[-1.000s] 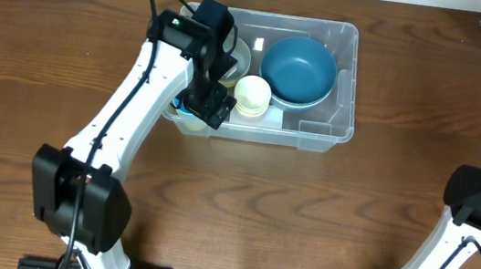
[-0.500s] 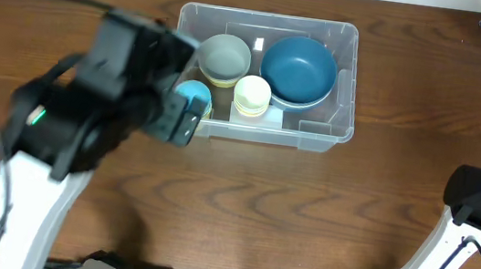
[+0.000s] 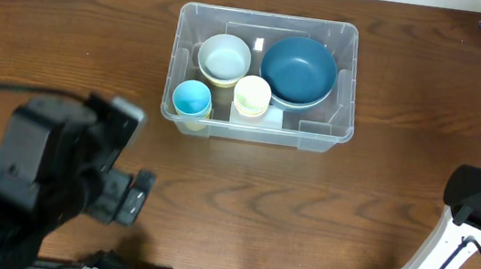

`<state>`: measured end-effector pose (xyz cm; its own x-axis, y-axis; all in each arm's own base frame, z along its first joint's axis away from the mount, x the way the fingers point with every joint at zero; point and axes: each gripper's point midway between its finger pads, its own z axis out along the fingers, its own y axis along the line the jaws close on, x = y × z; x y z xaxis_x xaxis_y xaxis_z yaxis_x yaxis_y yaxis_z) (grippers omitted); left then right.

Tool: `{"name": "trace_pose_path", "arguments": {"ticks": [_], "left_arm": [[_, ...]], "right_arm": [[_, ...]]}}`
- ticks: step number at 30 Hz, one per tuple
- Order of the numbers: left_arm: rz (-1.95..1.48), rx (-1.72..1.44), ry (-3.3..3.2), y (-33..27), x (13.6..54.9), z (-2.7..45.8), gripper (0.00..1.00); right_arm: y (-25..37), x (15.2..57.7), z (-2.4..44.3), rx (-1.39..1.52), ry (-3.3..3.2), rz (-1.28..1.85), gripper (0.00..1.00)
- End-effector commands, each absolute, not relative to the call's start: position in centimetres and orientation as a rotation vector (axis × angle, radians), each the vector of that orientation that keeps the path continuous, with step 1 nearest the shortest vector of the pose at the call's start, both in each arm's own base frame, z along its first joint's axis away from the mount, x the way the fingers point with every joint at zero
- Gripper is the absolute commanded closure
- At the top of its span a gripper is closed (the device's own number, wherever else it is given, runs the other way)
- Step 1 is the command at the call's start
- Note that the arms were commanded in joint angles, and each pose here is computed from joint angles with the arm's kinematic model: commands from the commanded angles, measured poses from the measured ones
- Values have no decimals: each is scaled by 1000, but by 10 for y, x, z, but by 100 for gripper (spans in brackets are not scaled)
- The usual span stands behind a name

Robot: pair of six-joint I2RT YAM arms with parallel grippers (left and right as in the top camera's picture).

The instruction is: Pack container

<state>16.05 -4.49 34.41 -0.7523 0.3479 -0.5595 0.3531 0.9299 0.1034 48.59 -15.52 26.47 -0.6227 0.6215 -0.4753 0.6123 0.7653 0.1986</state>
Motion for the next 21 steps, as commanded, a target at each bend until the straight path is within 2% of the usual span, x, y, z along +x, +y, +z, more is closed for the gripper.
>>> {"name": "trace_pose_path", "arguments": {"ticks": [1, 6, 14, 21], "left_arm": [[73, 438, 2456, -23, 141, 350, 2], [-2, 299, 2338, -14, 117, 366, 2], [-147, 64, 1899, -13, 101, 399, 2], [-134, 126, 1646, -25, 127, 380, 2]], "right_arm": [[-154, 480, 282, 931, 2390, 35, 1], [-154, 480, 282, 931, 2390, 35, 1], [-154, 480, 282, 931, 2390, 35, 1], [-154, 480, 282, 931, 2390, 35, 1]]}}
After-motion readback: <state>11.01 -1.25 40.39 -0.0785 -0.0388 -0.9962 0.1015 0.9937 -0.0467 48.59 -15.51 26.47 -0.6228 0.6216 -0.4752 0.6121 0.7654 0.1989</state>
